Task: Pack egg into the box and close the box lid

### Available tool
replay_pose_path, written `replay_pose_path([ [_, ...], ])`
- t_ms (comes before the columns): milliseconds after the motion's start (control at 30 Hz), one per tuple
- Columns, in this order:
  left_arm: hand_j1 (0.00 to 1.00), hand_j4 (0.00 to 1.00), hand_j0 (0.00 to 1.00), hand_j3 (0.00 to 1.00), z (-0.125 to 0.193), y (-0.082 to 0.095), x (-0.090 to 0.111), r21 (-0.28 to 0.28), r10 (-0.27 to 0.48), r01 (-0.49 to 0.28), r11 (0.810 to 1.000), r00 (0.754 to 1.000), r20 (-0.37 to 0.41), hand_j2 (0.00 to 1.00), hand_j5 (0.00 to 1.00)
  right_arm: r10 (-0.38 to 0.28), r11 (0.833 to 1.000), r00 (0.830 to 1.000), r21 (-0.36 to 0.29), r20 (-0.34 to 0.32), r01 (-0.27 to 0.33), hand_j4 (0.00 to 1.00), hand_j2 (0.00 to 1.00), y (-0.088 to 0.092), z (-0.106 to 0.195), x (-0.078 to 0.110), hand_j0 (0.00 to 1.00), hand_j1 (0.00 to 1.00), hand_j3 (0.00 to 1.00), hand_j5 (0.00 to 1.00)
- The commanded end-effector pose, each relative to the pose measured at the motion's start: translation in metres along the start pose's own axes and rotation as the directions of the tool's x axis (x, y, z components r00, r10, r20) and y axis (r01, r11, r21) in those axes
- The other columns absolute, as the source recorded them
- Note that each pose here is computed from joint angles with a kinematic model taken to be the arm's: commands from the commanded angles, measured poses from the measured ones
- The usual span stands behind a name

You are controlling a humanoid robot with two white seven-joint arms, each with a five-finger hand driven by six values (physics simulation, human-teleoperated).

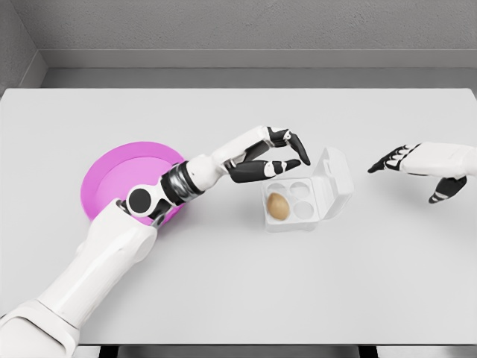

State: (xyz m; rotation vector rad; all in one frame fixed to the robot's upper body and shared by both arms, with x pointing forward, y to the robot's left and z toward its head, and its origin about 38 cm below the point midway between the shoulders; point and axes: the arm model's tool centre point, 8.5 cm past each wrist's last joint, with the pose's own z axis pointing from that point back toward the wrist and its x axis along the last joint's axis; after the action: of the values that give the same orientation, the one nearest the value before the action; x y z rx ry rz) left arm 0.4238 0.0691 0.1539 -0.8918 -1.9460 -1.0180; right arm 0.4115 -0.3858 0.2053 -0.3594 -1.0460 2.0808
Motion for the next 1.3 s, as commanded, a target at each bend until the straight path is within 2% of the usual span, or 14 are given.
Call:
replay_pose_path([
  [0,0.46,0.46,0.46,0.46,0.0,0.001,0.0,0.005,0.005,-0.005,1.0,1.0,0.002,0.46,0.46,-0.005,1.0,1.0,-0.002,-0.002,0.005,1.0,1.0,0.0,0.001,-0.001,1.0,1.0,1.0,1.0],
  [67,0.46,0.46,0.46,0.46,-0.001,0.001,0.002,0.005,0.004,-0.004,1.0,1.0,0.009,0.46,0.46,-0.006,1.0,1.0,-0.001,-0.003,0.006,1.0,1.0,0.0,0.001,-0.001,1.0,1.0,1.0,1.0],
  [100,0.49,0.49,0.49,0.49,-0.001,0.004,0.005,0.0,-0.006,0.006,1.0,1.0,0.013,0.49,0.49,-0.008,1.0,1.0,0.0,-0.007,0.008,1.0,1.0,0.001,0.002,-0.002,1.0,1.0,1.0,1.0],
  [200,0.97,0.97,0.97,0.97,0.028,0.023,0.026,-0.044,-0.093,0.092,0.995,0.996,-0.018,0.97,0.97,-0.018,1.0,1.0,0.002,-0.003,0.018,1.0,1.0,0.004,-0.002,-0.002,1.0,1.0,1.0,1.0],
  [267,1.0,1.0,1.0,1.0,0.053,0.038,0.047,-0.103,-0.173,0.167,0.981,0.983,-0.057,1.0,1.0,-0.038,0.999,0.999,0.006,-0.02,0.038,1.0,1.0,0.009,-0.002,-0.009,1.0,1.0,1.0,1.0],
  [367,1.0,1.0,1.0,1.0,0.098,0.064,0.074,-0.167,-0.286,0.262,0.951,0.947,-0.146,1.0,1.0,-0.034,0.999,0.999,0.008,-0.025,0.035,1.0,1.0,0.009,0.001,-0.009,1.0,1.0,1.0,1.0],
  [467,1.0,1.0,1.0,1.0,0.138,0.084,0.087,-0.233,-0.385,0.329,0.915,0.885,-0.261,1.0,1.0,-0.041,0.999,0.999,0.011,-0.016,0.041,1.0,1.0,0.012,-0.003,-0.008,1.0,1.0,1.0,1.0],
  [533,1.0,1.0,1.0,1.0,0.163,0.097,0.096,-0.306,-0.475,0.383,0.872,0.813,-0.337,1.0,1.0,-0.052,0.998,0.999,0.026,0.003,0.052,1.0,1.0,0.022,-0.009,-0.002,1.0,1.0,1.0,1.0],
  [567,1.0,1.0,1.0,1.0,0.172,0.104,0.101,-0.337,-0.524,0.416,0.845,0.77,-0.363,1.0,1.0,-0.054,0.998,0.998,0.014,0.03,0.054,1.0,1.0,0.019,-0.02,0.005,1.0,1.0,1.0,1.0],
  [667,1.0,1.0,1.0,1.0,0.186,0.109,0.102,-0.366,-0.552,0.425,0.828,0.731,-0.401,1.0,1.0,-0.057,0.998,0.996,0.003,0.062,0.057,1.0,1.0,0.018,-0.033,0.013,1.0,1.0,1.0,1.0],
  [900,1.0,1.0,1.0,1.0,0.194,0.107,0.098,-0.367,-0.546,0.414,0.833,0.725,-0.421,1.0,1.0,-0.008,1.0,0.995,-0.029,0.099,0.011,1.0,1.0,0.001,-0.034,0.028,1.0,1.0,1.0,1.0],
  [1000,1.0,1.0,1.0,1.0,0.196,0.108,0.098,-0.384,-0.567,0.426,0.819,0.704,-0.428,1.0,1.0,0.027,0.999,0.992,-0.047,0.127,-0.021,1.0,1.0,-0.008,-0.034,0.04,1.0,1.0,1.0,1.0],
  [1133,1.0,1.0,1.0,1.0,0.196,0.108,0.098,-0.382,-0.565,0.426,0.82,0.705,-0.428,1.0,1.0,0.079,0.995,0.987,-0.077,0.139,-0.069,1.0,1.0,-0.026,-0.028,0.049,1.0,1.0,1.0,1.0],
  [1267,1.0,1.0,1.0,1.0,0.197,0.107,0.098,-0.38,-0.562,0.423,0.822,0.707,-0.429,1.0,1.0,0.116,0.991,0.98,-0.089,0.161,-0.102,1.0,1.0,-0.032,-0.025,0.062,1.0,1.0,1.0,1.0],
])
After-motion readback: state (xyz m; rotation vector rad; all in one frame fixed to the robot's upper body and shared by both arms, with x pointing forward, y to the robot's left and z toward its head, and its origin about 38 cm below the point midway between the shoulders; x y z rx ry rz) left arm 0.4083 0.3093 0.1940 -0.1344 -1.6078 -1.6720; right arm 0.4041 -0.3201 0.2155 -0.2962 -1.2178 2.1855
